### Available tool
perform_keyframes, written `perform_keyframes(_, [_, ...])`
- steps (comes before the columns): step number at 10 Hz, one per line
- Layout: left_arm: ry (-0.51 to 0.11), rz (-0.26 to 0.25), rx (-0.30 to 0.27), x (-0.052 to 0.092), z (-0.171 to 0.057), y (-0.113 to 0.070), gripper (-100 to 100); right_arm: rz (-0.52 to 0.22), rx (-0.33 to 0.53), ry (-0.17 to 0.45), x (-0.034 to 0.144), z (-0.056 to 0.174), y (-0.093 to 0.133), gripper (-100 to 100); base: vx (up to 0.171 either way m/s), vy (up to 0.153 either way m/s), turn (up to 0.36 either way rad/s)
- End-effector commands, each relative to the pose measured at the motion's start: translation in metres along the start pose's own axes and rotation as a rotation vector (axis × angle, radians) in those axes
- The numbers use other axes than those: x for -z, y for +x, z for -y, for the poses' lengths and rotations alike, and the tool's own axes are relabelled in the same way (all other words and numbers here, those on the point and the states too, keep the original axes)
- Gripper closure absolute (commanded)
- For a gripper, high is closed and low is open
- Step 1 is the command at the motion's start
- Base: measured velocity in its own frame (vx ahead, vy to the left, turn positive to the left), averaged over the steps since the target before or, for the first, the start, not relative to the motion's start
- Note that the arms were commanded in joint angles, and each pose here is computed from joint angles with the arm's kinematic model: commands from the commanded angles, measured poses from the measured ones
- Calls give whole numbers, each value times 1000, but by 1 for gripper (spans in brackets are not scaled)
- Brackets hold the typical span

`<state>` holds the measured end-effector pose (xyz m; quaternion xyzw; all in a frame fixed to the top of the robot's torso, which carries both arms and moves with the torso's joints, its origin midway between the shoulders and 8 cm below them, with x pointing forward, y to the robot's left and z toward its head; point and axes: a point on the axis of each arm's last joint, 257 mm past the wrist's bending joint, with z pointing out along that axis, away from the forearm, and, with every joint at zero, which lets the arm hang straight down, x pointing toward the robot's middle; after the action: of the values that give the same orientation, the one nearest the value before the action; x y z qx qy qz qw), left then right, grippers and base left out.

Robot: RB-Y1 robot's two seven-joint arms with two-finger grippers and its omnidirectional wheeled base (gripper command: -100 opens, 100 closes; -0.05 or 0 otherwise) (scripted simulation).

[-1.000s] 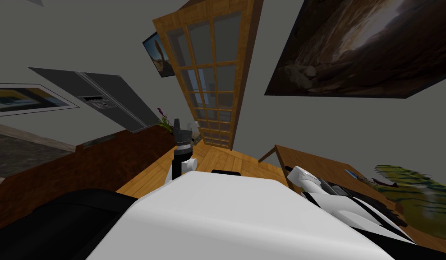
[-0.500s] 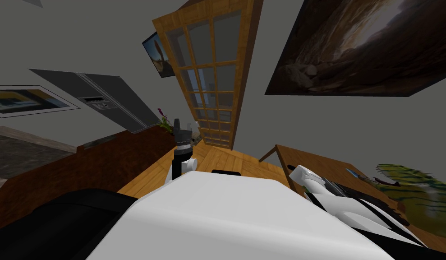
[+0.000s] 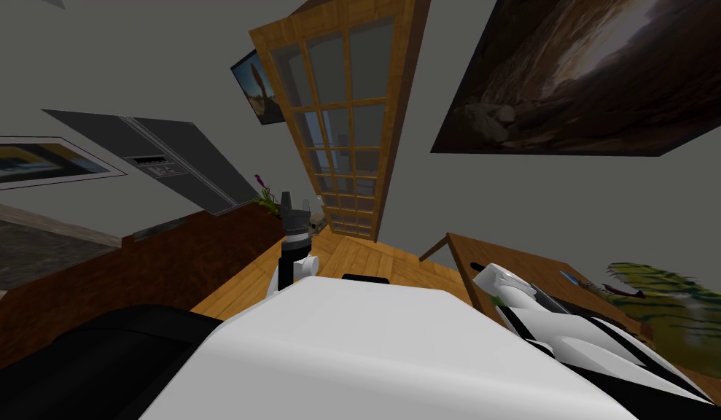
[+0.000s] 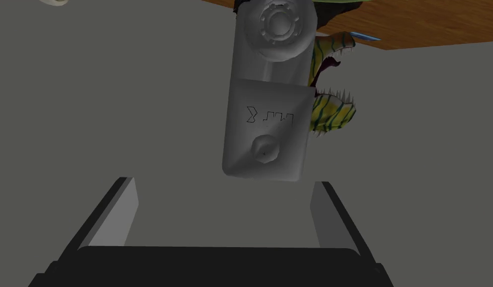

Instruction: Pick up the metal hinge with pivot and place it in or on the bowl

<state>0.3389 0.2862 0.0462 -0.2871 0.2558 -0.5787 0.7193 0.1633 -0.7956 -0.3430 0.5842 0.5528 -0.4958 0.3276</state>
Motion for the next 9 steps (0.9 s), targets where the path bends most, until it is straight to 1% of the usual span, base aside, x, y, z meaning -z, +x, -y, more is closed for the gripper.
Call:
perform_keyframes(1, [0,0,0,0,0,0,0,6,4,-2,-6,-7,-21,-100,-25,64,-26])
perform_keyframes(2, [0,0,0,0,0,0,0,8,4,-4,-8,-9,-30,-100,-20,91,-21])
perform_keyframes(3, [0,0,0,0,0,0,0,7,1,-2,-6,-7,-25,-100,-6,41,-9])
perform_keyframes(4, [0,0,0,0,0,0,0,7,4,-3,-6,-7,-26,0,-2,7,0])
perform_keyframes(9, [0,0,0,0,0,0,0,7,4,-3,-6,-7,-26,0,0,0,0])
